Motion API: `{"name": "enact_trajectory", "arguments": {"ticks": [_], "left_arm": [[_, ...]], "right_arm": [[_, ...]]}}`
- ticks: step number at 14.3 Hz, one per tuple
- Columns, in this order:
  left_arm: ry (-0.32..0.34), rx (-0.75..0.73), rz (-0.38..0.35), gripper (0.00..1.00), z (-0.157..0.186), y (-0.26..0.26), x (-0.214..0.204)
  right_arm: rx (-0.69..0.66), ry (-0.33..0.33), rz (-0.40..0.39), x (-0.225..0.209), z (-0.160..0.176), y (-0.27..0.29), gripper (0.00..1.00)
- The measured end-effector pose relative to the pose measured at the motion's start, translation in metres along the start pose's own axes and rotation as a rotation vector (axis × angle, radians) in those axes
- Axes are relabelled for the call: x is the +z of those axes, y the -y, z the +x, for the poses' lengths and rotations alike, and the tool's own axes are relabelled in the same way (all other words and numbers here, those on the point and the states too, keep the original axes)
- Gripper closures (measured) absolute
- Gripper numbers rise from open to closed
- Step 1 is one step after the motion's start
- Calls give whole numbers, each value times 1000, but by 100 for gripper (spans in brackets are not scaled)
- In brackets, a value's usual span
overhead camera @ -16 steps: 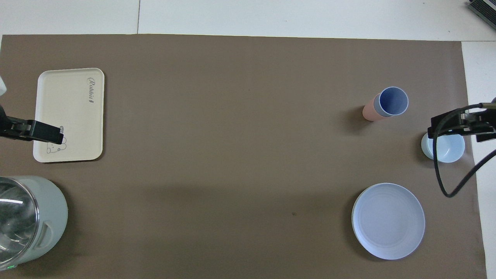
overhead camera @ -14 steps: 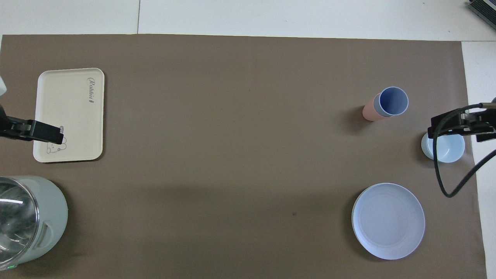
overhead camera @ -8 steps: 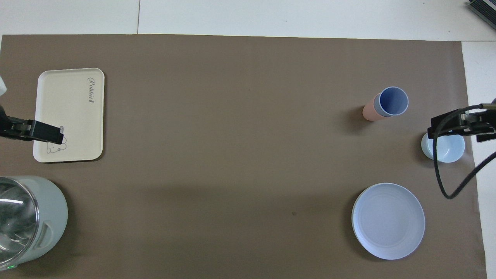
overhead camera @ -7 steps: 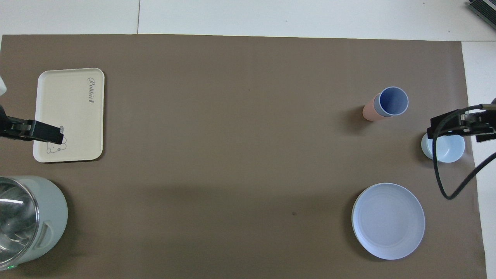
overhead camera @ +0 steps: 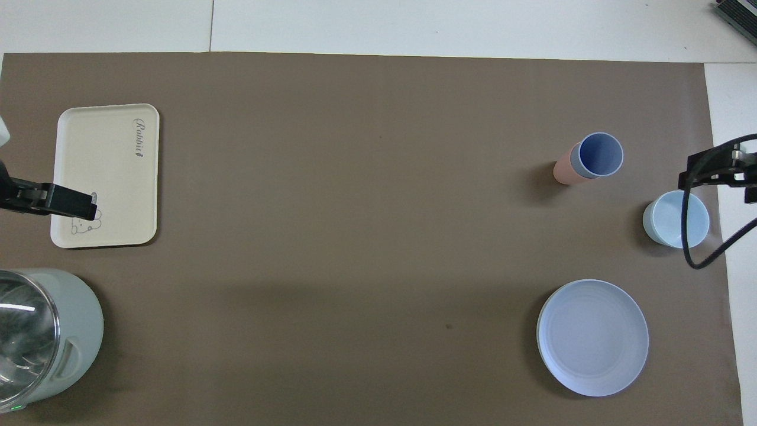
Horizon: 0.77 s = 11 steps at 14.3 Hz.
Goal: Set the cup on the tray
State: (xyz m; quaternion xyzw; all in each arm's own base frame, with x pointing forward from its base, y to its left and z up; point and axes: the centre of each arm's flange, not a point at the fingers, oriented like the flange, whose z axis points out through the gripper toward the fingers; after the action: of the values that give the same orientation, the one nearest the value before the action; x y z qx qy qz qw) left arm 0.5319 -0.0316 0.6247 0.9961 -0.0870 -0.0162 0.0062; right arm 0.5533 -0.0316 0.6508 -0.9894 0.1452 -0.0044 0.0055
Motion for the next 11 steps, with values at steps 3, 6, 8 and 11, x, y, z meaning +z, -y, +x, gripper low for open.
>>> {"name": "enact_trajectory", "arguments": {"ticks": [3, 6, 8, 11], "left_arm": [[0, 0, 0, 0, 0, 0, 0], [0, 0, 0, 0, 0, 0, 0], [0, 0, 0, 0, 0, 0, 0], [0, 0, 0, 0, 0, 0, 0]], "right_arm": [[215, 25, 29, 35, 33, -34, 11], [442, 51, 78, 81, 69, -61, 11], [509, 100, 89, 119, 86, -72, 11], [608, 137, 111, 182, 118, -80, 11]]}}
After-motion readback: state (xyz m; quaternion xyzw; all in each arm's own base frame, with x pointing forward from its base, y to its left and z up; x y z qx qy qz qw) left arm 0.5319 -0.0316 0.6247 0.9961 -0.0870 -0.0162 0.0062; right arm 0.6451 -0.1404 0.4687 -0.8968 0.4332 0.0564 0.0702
